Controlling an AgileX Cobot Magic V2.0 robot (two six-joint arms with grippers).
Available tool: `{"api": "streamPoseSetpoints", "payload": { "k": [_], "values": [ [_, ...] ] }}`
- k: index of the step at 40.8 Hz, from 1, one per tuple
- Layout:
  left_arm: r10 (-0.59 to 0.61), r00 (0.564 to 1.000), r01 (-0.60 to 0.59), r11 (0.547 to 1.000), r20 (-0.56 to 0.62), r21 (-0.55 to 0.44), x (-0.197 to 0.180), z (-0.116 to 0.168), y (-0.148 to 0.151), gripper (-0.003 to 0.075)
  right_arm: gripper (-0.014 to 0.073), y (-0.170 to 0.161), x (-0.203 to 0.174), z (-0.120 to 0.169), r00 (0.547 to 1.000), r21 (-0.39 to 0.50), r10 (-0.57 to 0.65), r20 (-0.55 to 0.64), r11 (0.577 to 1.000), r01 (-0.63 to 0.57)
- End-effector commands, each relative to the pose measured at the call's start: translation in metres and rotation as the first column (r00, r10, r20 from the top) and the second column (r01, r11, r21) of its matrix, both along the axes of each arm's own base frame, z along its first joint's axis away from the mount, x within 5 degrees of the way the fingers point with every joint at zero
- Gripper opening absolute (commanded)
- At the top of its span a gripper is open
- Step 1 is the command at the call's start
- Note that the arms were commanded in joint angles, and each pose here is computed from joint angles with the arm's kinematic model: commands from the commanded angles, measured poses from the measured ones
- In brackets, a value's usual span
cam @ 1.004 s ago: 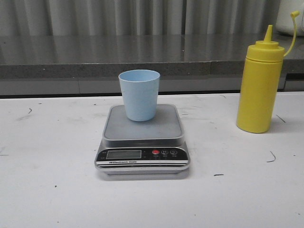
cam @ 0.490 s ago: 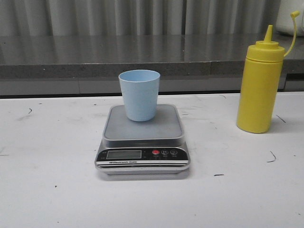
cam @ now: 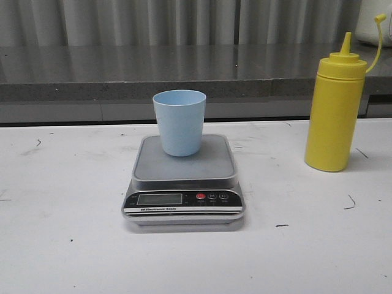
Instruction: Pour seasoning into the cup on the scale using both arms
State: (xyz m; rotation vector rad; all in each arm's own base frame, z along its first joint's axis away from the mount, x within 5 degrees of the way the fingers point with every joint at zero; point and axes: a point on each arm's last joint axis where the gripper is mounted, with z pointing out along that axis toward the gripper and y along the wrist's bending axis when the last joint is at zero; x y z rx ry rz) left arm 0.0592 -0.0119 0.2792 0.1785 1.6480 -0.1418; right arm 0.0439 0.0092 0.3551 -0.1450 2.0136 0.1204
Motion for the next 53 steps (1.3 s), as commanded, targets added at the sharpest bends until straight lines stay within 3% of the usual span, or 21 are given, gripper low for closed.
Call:
{"api": "streamPoseSetpoints", "payload": {
  "k": [1,11,24,53],
  "values": [
    [0.057,0.987,-0.047,0.997,0.152,-0.068,-0.001,0.000,0.003,-0.0020,-0.0069,0.000,0.002,0.013,0.996,0.003,0.005,0.087,1.000,-0.005],
    [0.169,0.969,-0.158,0.985,0.182,-0.074,-0.004,-0.031,0.010,-0.0020,-0.0069,0.000,0.002,0.013,0.996,0.003,0.005,0.087,1.000,-0.005],
    [0.215,0.936,-0.196,0.976,0.278,-0.094,-0.004,-0.061,0.013,-0.0020,-0.0069,0.000,0.002,0.013,0.996,0.003,0.005,0.087,1.000,-0.005],
    [0.219,0.942,-0.202,0.975,0.255,-0.089,-0.005,-0.064,0.013,-0.0020,-0.0069,0.000,0.002,0.013,0.996,0.003,0.005,0.086,1.000,-0.005]
  ]
}}
